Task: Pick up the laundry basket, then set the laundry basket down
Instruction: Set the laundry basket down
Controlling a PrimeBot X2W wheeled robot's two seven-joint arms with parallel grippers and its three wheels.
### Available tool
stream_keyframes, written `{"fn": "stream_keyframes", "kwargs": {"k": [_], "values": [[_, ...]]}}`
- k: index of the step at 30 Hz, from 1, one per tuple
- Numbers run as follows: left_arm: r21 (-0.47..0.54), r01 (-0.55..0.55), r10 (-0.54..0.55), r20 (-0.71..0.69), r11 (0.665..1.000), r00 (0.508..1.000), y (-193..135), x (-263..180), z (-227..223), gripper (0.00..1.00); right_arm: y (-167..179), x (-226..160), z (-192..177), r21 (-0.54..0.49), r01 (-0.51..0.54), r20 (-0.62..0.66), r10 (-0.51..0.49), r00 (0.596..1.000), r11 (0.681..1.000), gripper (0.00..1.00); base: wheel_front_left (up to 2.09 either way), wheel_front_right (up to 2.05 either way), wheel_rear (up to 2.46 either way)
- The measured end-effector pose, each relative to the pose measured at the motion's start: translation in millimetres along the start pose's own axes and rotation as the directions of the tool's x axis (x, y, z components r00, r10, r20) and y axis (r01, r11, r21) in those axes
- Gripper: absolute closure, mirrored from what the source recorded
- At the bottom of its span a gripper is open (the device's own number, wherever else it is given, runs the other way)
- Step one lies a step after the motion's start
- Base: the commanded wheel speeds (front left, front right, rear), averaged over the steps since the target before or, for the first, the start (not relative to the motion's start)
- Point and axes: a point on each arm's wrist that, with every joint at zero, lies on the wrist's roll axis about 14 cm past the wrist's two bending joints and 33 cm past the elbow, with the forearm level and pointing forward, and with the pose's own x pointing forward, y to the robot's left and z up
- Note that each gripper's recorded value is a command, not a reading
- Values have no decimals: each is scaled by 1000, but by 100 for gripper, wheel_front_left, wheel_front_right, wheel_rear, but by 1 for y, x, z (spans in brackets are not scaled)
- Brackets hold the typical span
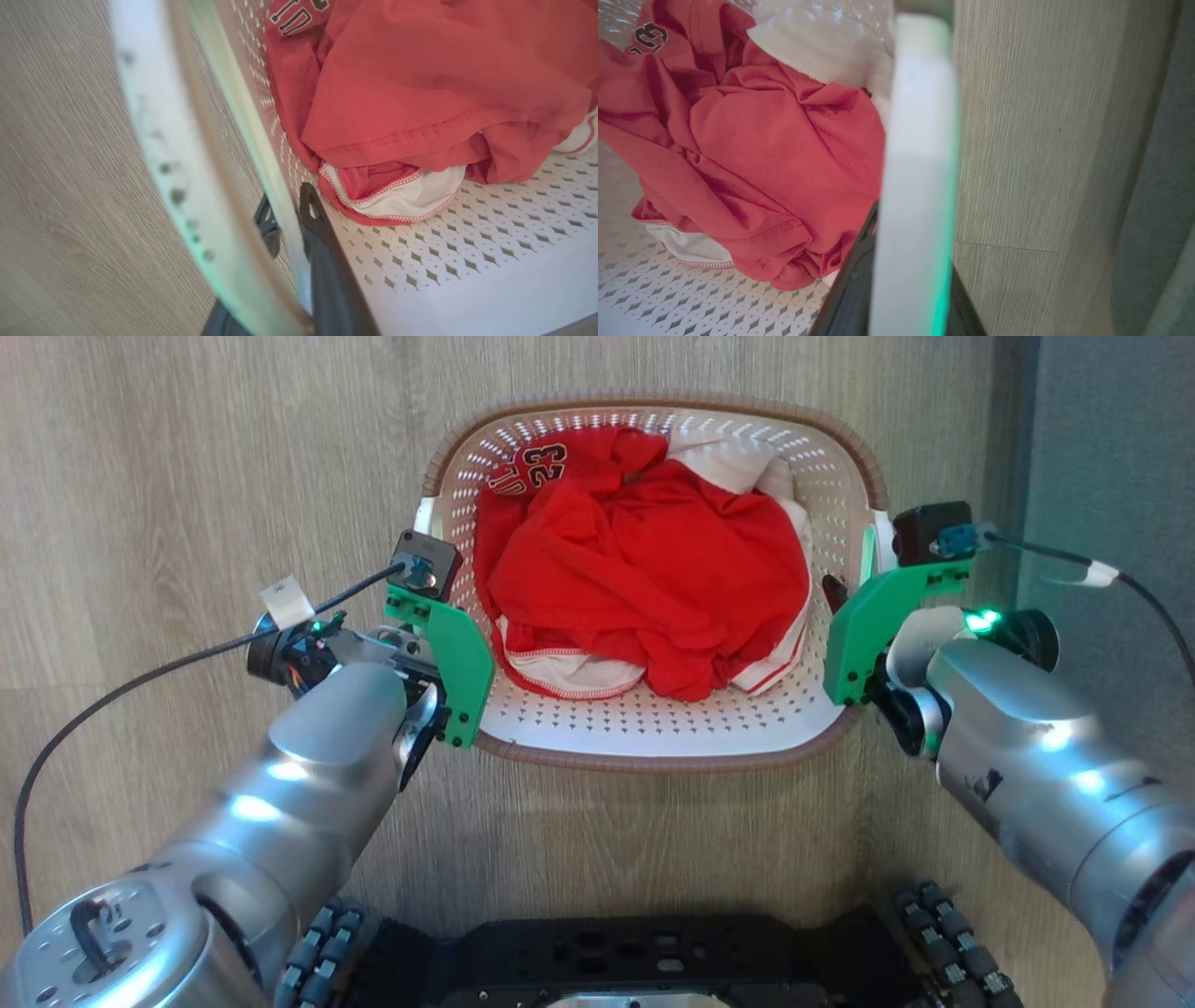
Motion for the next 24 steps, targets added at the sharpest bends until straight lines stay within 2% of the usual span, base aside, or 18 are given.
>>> {"fn": "stream_keyframes", "kwargs": {"k": [11,12,13,14,18,24], "values": [[-10,8,-8,-12,1000,1000,-2,7,-5,100,-7,7,-4,32,11,-14,-11,1000,999,100,0,0,0],[-11,7,-8,-12,1000,1000,-2,7,-5,100,-7,7,-5,38,12,-19,-11,1000,999,61,0,0,0],[-11,3,-3,-13,1000,1000,-1,7,-5,63,-8,7,-6,35,12,-22,-11,1000,999,0,0,0,0],[-8,-5,5,-5,1000,1000,1,8,-4,0,-9,7,-8,21,12,-29,-12,1000,1000,0,0,0,0],[19,-14,14,-2,1000,1000,-3,9,-2,0,-4,11,-6,-32,-12,-32,11,999,999,0,0,0,0],[13,-21,21,-11,1000,1000,-2,6,-3,0,-5,14,3,-45,-8,-11,8,1000,999,0,0,0,0]]}}
